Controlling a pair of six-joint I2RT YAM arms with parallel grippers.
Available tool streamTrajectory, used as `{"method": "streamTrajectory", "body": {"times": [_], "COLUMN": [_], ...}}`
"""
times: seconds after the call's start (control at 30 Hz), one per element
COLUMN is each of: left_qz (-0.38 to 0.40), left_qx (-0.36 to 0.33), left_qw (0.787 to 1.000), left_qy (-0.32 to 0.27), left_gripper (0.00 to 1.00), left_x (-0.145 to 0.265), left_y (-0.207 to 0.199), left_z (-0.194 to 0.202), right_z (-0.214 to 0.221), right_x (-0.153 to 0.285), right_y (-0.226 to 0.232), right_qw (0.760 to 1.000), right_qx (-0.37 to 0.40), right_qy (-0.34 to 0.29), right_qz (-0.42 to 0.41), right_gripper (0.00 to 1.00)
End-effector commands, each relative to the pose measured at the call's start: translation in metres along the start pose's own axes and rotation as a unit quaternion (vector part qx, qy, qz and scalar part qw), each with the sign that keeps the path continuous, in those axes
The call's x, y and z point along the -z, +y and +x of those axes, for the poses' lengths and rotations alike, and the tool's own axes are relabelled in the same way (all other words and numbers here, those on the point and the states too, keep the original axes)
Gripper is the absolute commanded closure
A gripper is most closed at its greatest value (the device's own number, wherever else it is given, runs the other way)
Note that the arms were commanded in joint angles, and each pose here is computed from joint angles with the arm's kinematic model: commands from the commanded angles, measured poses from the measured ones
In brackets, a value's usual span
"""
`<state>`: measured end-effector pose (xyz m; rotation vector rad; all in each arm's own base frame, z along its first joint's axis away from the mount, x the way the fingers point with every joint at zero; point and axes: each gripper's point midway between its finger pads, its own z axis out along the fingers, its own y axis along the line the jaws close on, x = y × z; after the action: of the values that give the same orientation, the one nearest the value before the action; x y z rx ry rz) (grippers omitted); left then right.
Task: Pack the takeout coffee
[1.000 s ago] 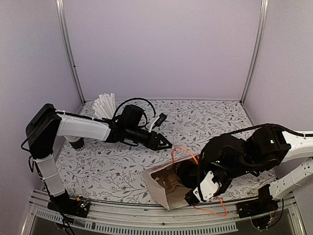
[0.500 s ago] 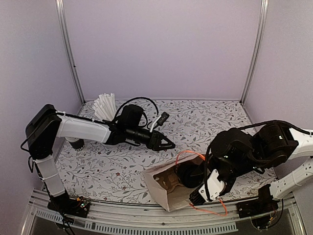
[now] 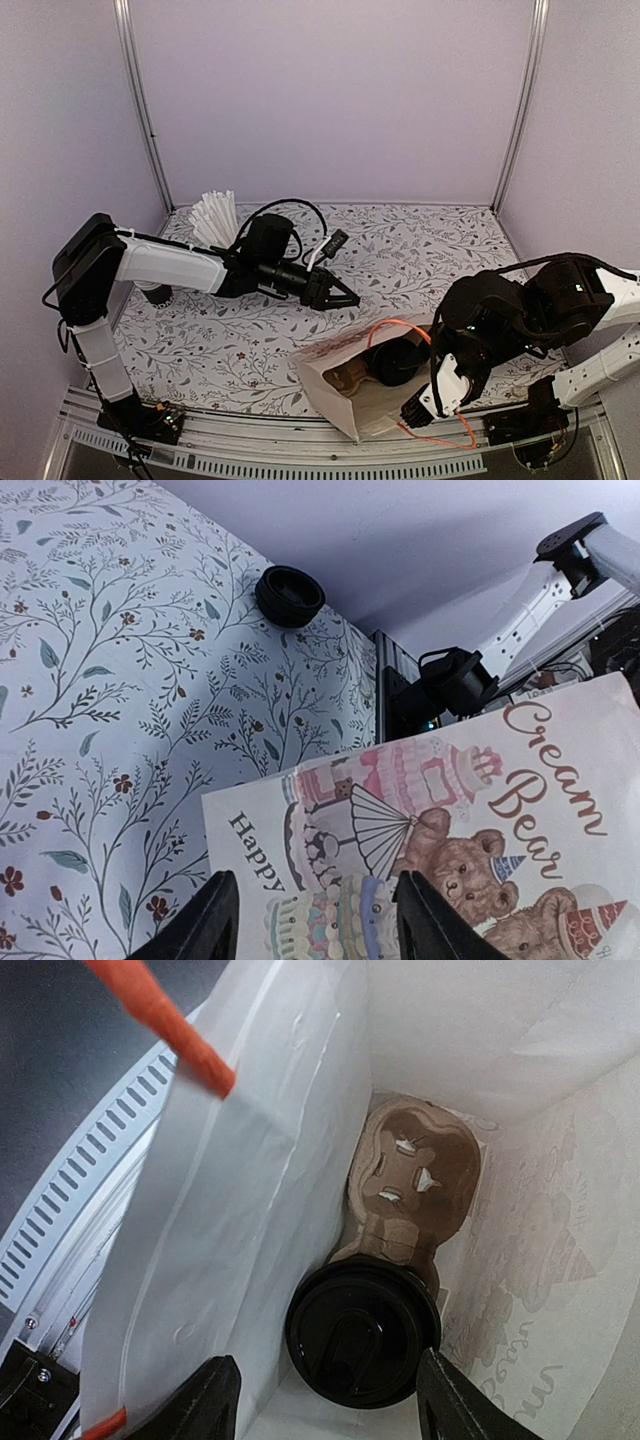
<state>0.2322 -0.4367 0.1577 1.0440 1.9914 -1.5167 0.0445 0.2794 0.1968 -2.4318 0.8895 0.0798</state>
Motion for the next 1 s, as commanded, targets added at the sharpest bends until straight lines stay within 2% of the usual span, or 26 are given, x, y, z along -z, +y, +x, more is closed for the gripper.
{"method": "streamTrajectory", "body": {"times": [0.0, 0.37, 0.97], "left_qz": [0.015, -0.017, -0.097], "left_qx": [-0.02, -0.023, -0.022], "left_qw": [1.0, 0.999, 0.993], "left_qy": [-0.01, -0.022, -0.063], "left_gripper": [0.44, 0.44, 0.43], "left_x": [0.003, 0.02, 0.068], "left_y": [-0.01, -0.002, 0.011], "left_z": [-0.009, -0.021, -0.029], "right_z": [-0.004, -0.023, 0.003], "right_x": [0.004, 0.027, 0.014], "right_y": [0.004, -0.044, -0.093], "right_qw": [1.0, 0.998, 0.992], "right_qx": [0.009, -0.003, -0.023], "right_qy": [-0.013, -0.028, -0.004], "right_qz": [-0.006, 0.059, 0.121], "right_gripper": [0.37, 0.36, 0.36]}}
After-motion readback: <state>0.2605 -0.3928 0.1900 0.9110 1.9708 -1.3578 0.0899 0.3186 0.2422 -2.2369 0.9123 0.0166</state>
